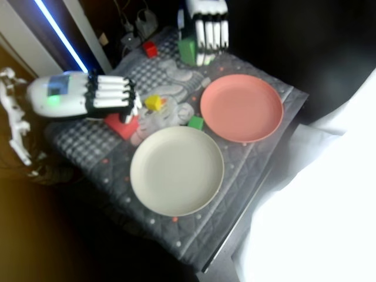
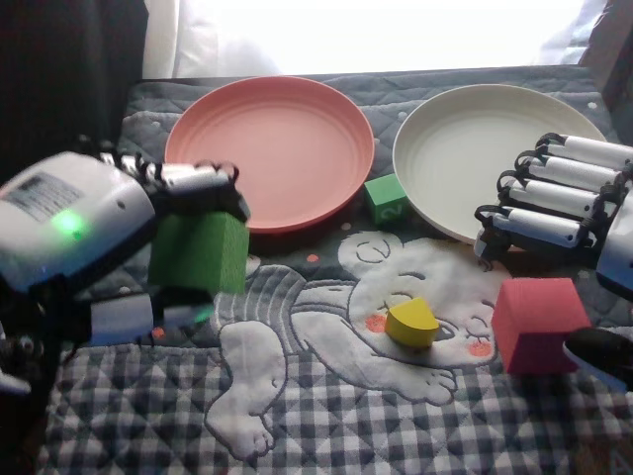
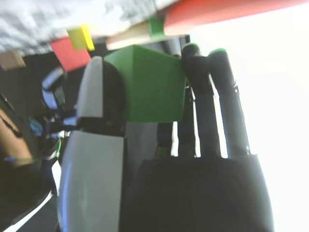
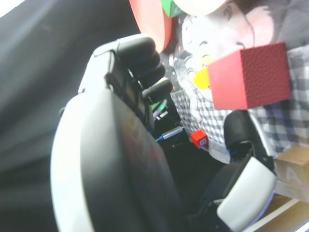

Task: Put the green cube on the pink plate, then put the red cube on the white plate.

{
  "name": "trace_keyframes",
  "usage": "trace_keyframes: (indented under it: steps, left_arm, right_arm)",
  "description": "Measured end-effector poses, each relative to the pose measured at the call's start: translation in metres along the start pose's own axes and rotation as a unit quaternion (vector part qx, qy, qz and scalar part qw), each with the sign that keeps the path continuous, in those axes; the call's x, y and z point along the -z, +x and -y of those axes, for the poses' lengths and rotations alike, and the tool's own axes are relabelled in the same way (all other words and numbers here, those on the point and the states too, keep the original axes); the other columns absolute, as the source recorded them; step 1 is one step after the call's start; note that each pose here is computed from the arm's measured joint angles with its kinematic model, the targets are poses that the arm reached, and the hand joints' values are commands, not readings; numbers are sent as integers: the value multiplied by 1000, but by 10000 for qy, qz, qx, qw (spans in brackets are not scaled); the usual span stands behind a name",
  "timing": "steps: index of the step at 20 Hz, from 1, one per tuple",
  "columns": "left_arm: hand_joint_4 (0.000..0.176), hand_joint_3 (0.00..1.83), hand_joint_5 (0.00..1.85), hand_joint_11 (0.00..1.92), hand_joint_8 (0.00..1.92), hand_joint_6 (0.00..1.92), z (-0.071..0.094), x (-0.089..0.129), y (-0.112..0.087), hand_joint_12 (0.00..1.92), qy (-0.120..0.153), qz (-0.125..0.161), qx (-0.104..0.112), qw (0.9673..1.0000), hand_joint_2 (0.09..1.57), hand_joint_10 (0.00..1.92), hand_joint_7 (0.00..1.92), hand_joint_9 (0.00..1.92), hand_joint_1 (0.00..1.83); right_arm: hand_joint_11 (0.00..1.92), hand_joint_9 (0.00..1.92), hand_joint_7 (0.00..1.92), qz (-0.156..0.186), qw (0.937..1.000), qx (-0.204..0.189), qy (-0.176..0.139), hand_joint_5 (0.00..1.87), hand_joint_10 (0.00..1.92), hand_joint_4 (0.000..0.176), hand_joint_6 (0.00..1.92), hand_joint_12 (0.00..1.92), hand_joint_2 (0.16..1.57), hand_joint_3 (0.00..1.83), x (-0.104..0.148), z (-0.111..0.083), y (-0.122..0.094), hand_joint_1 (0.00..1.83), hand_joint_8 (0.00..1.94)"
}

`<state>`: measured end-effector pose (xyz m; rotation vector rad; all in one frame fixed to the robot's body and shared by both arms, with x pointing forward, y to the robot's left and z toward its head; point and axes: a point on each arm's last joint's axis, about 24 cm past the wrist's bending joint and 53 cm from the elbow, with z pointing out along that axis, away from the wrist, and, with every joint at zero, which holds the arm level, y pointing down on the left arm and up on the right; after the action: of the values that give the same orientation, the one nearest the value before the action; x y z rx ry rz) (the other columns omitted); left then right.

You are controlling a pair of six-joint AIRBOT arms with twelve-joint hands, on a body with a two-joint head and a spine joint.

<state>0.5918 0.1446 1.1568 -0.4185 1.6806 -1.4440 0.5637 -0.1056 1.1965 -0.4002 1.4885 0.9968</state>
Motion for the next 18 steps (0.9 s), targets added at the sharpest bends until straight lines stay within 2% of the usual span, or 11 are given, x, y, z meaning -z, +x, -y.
trace_keyframes:
  steps: [3, 5, 6, 7, 9, 11, 12, 13, 14, 15, 18]
  left_arm:
    - [0, 1, 600, 661, 1592, 1323, 30, -16, -28, 1830, 513, 309, -137, 9981, 1291, 1428, 742, 701, 1170]
    - [0, 0, 611, 604, 1570, 1326, 32, -27, -41, 1761, 588, 476, -111, 9971, 1287, 1333, 744, 670, 1164]
    - [0, 0, 634, 579, 1491, 1338, 26, -34, -47, 1653, 510, 516, -129, 9973, 1273, 1172, 766, 680, 1157]
    - [0, 1, 639, 543, 1389, 1278, 19, -42, -50, 1604, 407, 519, -119, 9978, 1244, 1470, 772, 725, 1294]
    - [0, 0, 642, 519, 1330, 1342, 9, -58, -56, 1524, 224, 539, -87, 9983, 1241, 1528, 774, 701, 1328]
    - [0, 1, 653, 424, 1377, 1326, -1, -73, -63, 1648, 60, 591, -37, 9982, 1255, 1599, 734, 677, 1306]
    - [0, 3, 693, 371, 1449, 1401, -8, -76, -65, 1676, -50, 598, -16, 9982, 1281, 1653, 591, 634, 1294]
    - [0, 0, 673, 409, 1419, 1344, -17, -80, -66, 1719, -221, 574, 2, 9981, 1268, 1641, 677, 662, 1298]
    - [0, 1, 665, 426, 1462, 1349, -24, -84, -66, 1759, -342, 550, 6, 9979, 1267, 1427, 739, 613, 1172]
    - [0, 0, 657, 396, 1443, 1387, -28, -90, -67, 1765, -431, 542, 34, 9976, 1269, 1329, 755, 600, 1140]
    - [0, 0, 668, 442, 1456, 1346, -34, -117, -74, 1797, -632, 538, 83, 9965, 1262, 1359, 777, 632, 1148]
  right_arm:
    - [22, 55, 132, 3, 10000, 2, -8, 177, 1312, 0, 993, 1874, 666, 647, 0, 0, 0, 1097, 1003]
    - [3, 40, 122, 10, 10000, -1, -15, 175, 1309, 0, 999, 1869, 667, 631, 0, 0, 0, 1090, 1007]
    - [0, 35, 112, 21, 10000, -30, -32, 166, 1304, 0, 994, 1863, 675, 632, -1, -2, 1, 1053, 1000]
    - [39, 70, 146, 1, 10000, -24, -27, 192, 1311, 0, 979, 1874, 666, 657, -2, -1, 2, 1037, 1005]
    - [66, 102, 174, 3, 10000, -24, -22, 212, 1343, 0, 995, 1911, 653, 703, -1, -1, 2, 1011, 1031]
    - [88, 149, 203, -9, 10000, -21, -17, 229, 1359, 0, 1016, 1892, 652, 707, -1, 0, 3, 1031, 1052]
    - [68, 149, 204, -3, 10000, -15, -22, 234, 1358, 0, 1022, 1889, 653, 707, -1, 0, 2, 1027, 1054]
    - [60, 136, 186, -1, 10000, -17, -12, 214, 1366, 0, 1044, 1909, 663, 703, -1, 0, 2, 1020, 1055]
    - [50, 127, 183, -3, 10000, -10, 5, 207, 1343, 0, 1043, 1896, 664, 697, -1, 2, 2, 1016, 1029]
    - [36, 97, 174, 1, 10000, -11, 0, 198, 1304, 0, 1014, 1908, 683, 688, -1, 1, 2, 1005, 963]
    - [80, 164, 233, -1, 10000, -6, -12, 213, 1323, 0, 998, 1887, 678, 672, -1, 1, 2, 1022, 976]
